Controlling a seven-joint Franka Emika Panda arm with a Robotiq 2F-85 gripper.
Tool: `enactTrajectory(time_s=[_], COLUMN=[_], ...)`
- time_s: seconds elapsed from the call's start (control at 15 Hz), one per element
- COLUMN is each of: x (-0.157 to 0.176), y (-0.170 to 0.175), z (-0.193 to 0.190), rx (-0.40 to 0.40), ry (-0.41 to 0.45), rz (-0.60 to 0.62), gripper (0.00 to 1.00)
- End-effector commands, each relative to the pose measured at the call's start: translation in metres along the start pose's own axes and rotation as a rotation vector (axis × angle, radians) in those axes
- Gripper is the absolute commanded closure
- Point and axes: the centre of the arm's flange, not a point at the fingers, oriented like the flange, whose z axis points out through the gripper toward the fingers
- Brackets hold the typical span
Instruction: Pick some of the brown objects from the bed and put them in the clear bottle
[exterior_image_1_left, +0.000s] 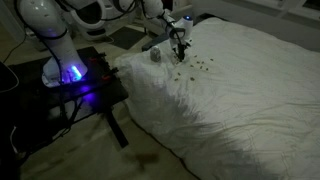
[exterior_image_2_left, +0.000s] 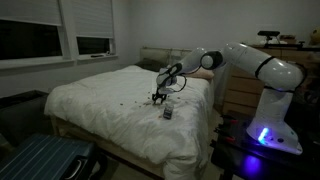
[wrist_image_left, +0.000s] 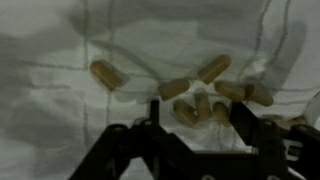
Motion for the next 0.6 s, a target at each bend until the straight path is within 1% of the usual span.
enactTrajectory(time_s=[0.0, 0.33, 0.4, 0.53], x=[0.015, 0.017, 0.017, 0.017], y=[-0.004, -0.009, -0.011, -0.012], z=[0.000, -0.016, -0.021, -0.029], rx=[0.017, 0.009, 0.004, 0.000], ry=[-0.008, 0.000, -0.001, -0.011], rz=[-0.010, 0.003, 0.020, 0.027], gripper=[0.58, 0.95, 1.00, 1.00])
